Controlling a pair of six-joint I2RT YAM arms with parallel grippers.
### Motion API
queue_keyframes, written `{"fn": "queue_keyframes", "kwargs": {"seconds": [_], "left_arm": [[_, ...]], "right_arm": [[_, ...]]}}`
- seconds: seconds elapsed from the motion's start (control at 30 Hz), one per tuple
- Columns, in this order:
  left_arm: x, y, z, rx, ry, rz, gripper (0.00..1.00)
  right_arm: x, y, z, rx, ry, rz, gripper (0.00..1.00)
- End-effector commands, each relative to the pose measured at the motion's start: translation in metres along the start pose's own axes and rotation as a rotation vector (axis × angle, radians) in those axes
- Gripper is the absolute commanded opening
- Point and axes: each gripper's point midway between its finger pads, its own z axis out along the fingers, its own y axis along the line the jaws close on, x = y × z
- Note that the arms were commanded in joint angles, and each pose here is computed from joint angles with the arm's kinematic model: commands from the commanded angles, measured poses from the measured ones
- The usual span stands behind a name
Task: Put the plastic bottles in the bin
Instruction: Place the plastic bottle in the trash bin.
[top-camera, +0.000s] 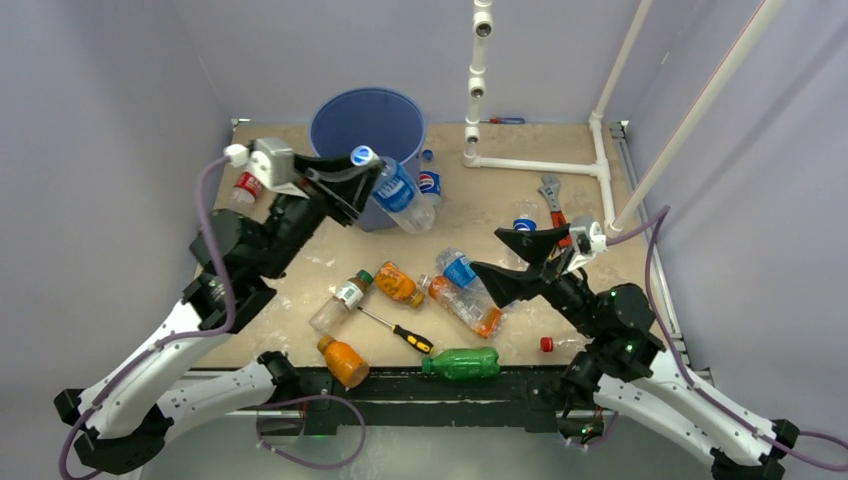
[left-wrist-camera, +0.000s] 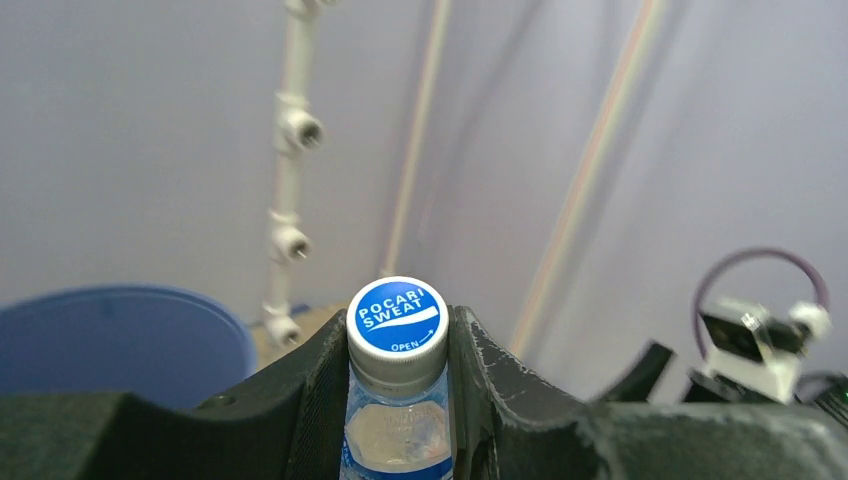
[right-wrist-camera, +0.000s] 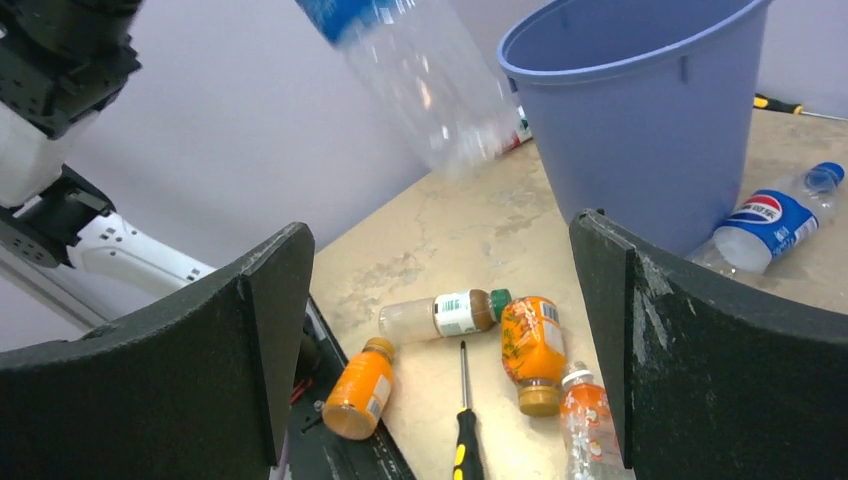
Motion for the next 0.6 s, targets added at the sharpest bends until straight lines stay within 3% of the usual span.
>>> {"fn": "queue_keyframes", "kwargs": {"seconds": [0.0,0.1,0.33,0.57], "left_arm": [[-0.078,0.040,-0.012,-0.261,-0.208,0.134,0.00],[-0.096,0.060,-0.009,-0.390,-0.273,0.179,0.00],[-0.097,0.076,0.044,-0.494,-0.260,0.394,0.00],[-0.032,0.113,0.104,-0.593,-0.081,0.528,0.00]], "right_arm": [[0.026,-0.025,-0.018,0.118,0.060,0.020,0.99],[0.033,-0.029,-0.022,0.134,0.063,0.047,0.99],[0.053,-0.041,-0.022,0.186,0.101,0.078,0.99],[0.066,-0.048,-0.023,0.222,0.126,0.107,0.99]]}}
